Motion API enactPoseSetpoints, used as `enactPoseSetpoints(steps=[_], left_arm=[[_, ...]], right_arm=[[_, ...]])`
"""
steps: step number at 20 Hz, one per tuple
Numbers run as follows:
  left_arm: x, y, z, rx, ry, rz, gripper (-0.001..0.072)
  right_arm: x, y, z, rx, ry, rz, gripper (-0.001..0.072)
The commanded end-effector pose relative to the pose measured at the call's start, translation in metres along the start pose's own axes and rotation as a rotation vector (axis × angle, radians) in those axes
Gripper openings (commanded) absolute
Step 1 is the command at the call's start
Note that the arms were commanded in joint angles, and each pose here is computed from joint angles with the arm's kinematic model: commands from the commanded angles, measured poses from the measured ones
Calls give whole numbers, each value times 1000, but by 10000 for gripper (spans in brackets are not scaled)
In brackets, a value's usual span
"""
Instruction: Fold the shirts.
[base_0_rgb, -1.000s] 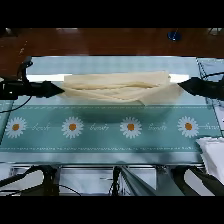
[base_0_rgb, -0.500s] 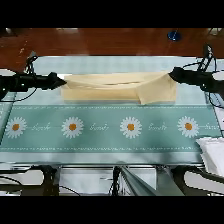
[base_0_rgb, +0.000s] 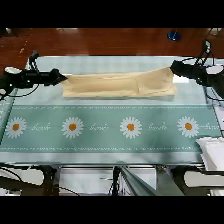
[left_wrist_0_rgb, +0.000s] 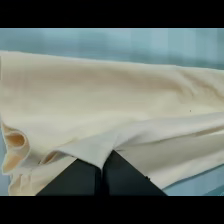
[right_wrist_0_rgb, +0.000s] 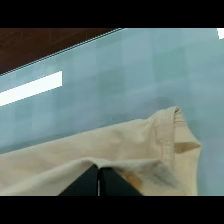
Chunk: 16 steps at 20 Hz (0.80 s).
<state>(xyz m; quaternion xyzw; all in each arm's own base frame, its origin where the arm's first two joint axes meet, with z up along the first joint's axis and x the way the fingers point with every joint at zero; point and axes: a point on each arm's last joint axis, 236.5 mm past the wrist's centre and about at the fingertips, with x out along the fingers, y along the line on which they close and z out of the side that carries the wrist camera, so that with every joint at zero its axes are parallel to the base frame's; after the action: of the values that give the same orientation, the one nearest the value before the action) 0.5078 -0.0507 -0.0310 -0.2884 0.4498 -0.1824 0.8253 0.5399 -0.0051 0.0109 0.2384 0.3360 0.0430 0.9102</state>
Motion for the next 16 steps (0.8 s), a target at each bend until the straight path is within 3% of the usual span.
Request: enactPoseSetpoints(steps=[1,6,7,8,9,10,12,13,14,15,16], left_arm=[[4,6,17,19,-47,25,27],[21,23,2,-19,-4,31,71],[23,26,3,-22,-7,37,154],[23,29,6,-23,-20,49,294],[23,32,9,-23,-34,58,357],[22,35,14,-22,-54,72,393],[21,38,21,-18,-81,88,394],[20,39,25,-15,-92,93,398],[19,38,28,-8,-99,96,514],[18,39,32,-5,-111,101,720],[16,39,35,1,-118,103,720]], right_arm=[[12,-6,-9,4,21,-10,22],[33,2,-26,-13,34,-18,23],[36,2,-28,-16,34,-21,23],[38,0,-28,-14,30,-26,23],[38,-1,-27,-14,25,-31,23],[38,-3,-23,-14,11,-39,23],[38,-7,-14,-10,-28,-58,24],[37,-9,-11,-10,-41,-65,63],[37,-10,-9,-8,-49,-69,181],[37,-10,-8,-5,-51,-68,326],[36,-8,-8,-2,-51,-63,455]])
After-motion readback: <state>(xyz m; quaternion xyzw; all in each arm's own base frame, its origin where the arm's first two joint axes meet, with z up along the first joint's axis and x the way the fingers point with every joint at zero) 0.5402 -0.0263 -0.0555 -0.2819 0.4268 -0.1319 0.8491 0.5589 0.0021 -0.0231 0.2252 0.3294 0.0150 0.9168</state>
